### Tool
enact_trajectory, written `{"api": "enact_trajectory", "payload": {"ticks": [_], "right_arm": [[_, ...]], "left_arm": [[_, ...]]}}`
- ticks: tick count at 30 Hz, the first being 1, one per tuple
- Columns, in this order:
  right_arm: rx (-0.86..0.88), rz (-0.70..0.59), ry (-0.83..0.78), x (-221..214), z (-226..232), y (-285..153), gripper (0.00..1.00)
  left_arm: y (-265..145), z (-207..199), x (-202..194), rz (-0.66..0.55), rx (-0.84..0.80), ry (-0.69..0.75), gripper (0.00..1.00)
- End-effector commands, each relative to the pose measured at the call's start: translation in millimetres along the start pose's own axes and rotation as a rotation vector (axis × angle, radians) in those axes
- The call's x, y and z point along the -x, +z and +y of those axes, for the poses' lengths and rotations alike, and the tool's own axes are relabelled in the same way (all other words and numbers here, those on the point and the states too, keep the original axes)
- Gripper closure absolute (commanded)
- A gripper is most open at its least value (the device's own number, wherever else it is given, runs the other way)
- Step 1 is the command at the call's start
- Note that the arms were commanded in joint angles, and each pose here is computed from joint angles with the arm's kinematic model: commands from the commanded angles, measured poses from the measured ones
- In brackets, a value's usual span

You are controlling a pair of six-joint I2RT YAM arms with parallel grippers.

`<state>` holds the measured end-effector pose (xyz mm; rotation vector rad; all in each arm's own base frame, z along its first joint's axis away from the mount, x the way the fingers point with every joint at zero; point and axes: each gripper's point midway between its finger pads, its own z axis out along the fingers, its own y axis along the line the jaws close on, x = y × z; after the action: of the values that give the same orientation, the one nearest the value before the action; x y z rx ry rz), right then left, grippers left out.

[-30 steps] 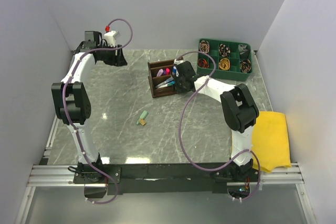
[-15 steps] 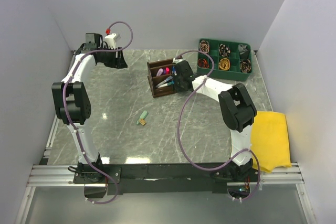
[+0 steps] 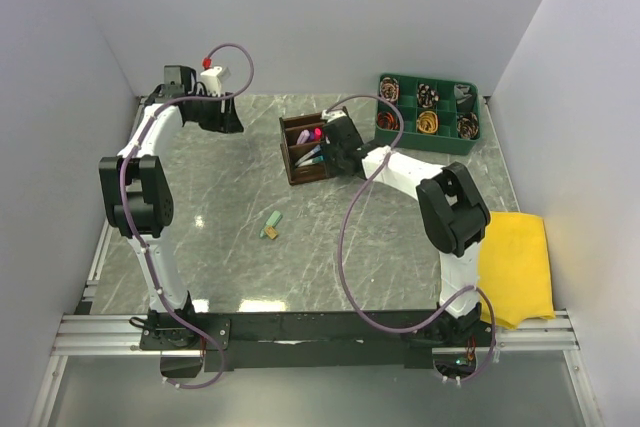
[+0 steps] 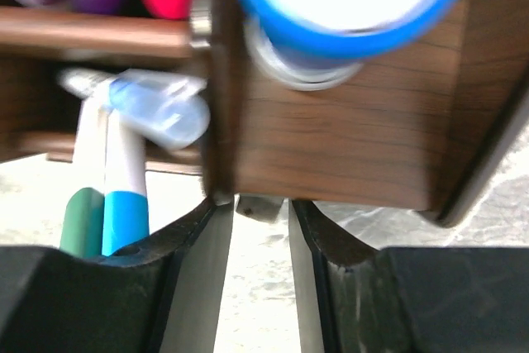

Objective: Sort the stationery into containers
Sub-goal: Place the stationery in the storage box.

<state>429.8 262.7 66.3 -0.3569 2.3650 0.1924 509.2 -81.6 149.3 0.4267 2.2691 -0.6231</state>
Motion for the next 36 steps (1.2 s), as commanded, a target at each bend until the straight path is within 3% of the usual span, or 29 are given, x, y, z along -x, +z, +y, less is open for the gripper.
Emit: {"api": "enact_trajectory", "payload": {"ticks": [1,13,26,32,36], "right_arm": [[0.017,-0.128,-0.025,34.3,11.2,-22.0,0.58],[-0.053,-0.115,-0.047,18.0,-7.0,-16.9,0.56],[0.036,-0.122,-0.058,5.7,-0.4,-58.1,0.54],[0.02,-0.095,-0.045,-8.8,-2.3,-45.0,0.56],[-0.049,-0.186,0.032,-7.5,-14.8,-39.4,0.65]], "left_arm": [[-13.7,-11.8,11.8,-0.049,-0.026,0.013,0.37],[-17.4,-21.0,2.8,-0.049,-0.033,-0.003,0.37],[-17.8,-28.5,-0.7,-0.059,-0.042,-0.005,0.36],[-18.0,-33.9,-5.9,-0.05,-0.052,-0.01,0.36],[-18.5,-33.7,-9.4,-0.042,-0.049,-0.011,0.36]]}}
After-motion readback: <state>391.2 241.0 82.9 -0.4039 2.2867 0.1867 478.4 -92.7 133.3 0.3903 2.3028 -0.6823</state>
